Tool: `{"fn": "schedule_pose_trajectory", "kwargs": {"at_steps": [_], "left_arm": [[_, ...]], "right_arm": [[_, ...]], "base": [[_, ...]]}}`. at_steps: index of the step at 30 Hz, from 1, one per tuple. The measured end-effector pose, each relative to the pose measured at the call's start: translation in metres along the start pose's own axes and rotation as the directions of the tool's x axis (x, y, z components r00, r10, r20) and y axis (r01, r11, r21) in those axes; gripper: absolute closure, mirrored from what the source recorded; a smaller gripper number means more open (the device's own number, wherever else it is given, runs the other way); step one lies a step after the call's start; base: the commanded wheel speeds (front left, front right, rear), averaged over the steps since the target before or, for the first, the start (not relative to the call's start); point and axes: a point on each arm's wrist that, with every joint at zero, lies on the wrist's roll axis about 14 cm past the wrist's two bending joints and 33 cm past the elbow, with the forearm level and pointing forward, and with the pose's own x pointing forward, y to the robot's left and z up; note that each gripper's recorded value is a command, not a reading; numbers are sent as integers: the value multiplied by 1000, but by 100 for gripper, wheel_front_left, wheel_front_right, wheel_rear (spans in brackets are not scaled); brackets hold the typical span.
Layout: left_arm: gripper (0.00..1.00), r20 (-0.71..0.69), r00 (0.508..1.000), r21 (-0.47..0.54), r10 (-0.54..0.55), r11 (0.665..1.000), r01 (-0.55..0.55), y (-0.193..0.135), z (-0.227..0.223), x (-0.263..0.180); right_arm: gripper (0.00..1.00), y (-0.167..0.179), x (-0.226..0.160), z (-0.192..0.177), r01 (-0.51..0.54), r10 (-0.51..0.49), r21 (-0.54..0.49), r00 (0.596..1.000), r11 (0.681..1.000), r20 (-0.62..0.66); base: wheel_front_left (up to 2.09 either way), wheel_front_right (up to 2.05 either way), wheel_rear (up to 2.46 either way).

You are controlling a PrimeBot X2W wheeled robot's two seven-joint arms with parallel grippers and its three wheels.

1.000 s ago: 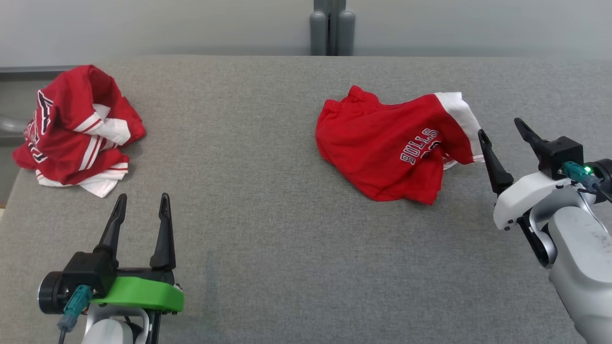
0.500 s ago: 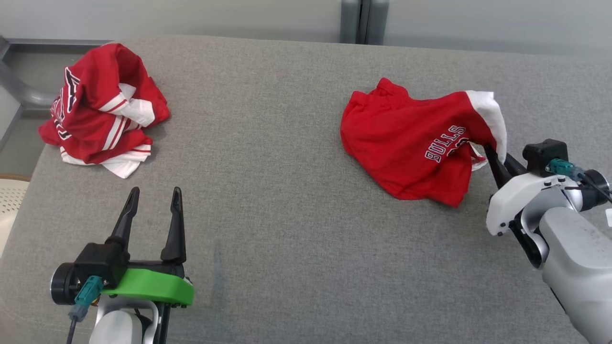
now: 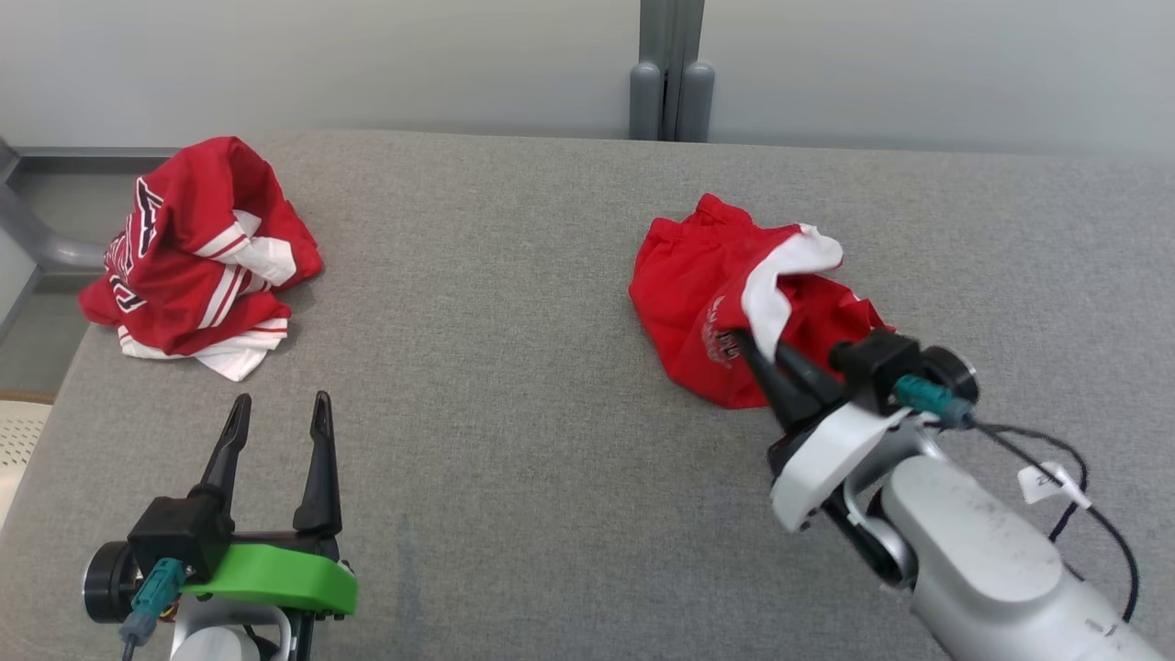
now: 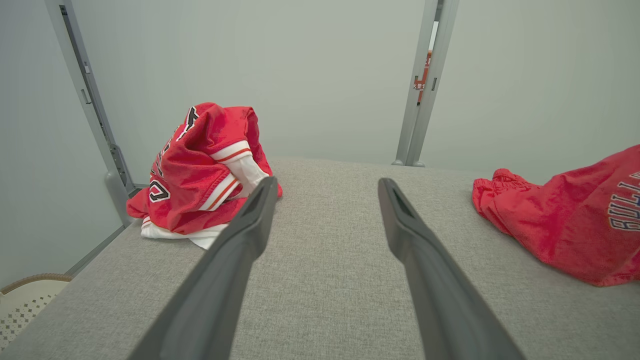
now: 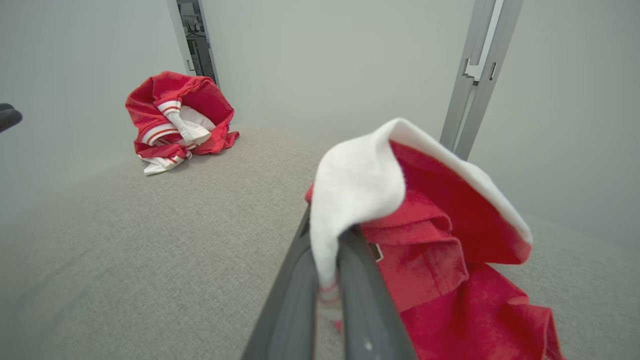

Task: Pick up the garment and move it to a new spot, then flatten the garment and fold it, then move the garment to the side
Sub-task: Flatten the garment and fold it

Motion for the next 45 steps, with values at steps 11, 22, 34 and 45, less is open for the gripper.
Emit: {"fn": "schedule_pose_trajectory", "kwargs": {"at_steps": [11,22,34,45], "left_arm": [[0,0,1000,10,7,1000,-7,3,0,-4],[0,-5,1000,8,13,1000,-13,4,-2,-2],[0,-8,1000,2,-19,1000,19,-8,-5,6],[0,-6,1000,-3,-23,1000,23,-11,-4,7]], "right_arm": [[100,122,-30,-53,-260,274,123,956,958,-109],[0,128,-57,-86,-183,232,246,954,952,-188],[0,36,-90,-83,137,-96,241,980,961,-173],[0,14,-117,-89,250,-208,239,960,938,-189]], "base": [[0,0,0],[0,0,0],[0,0,0],[0,0,0]]}}
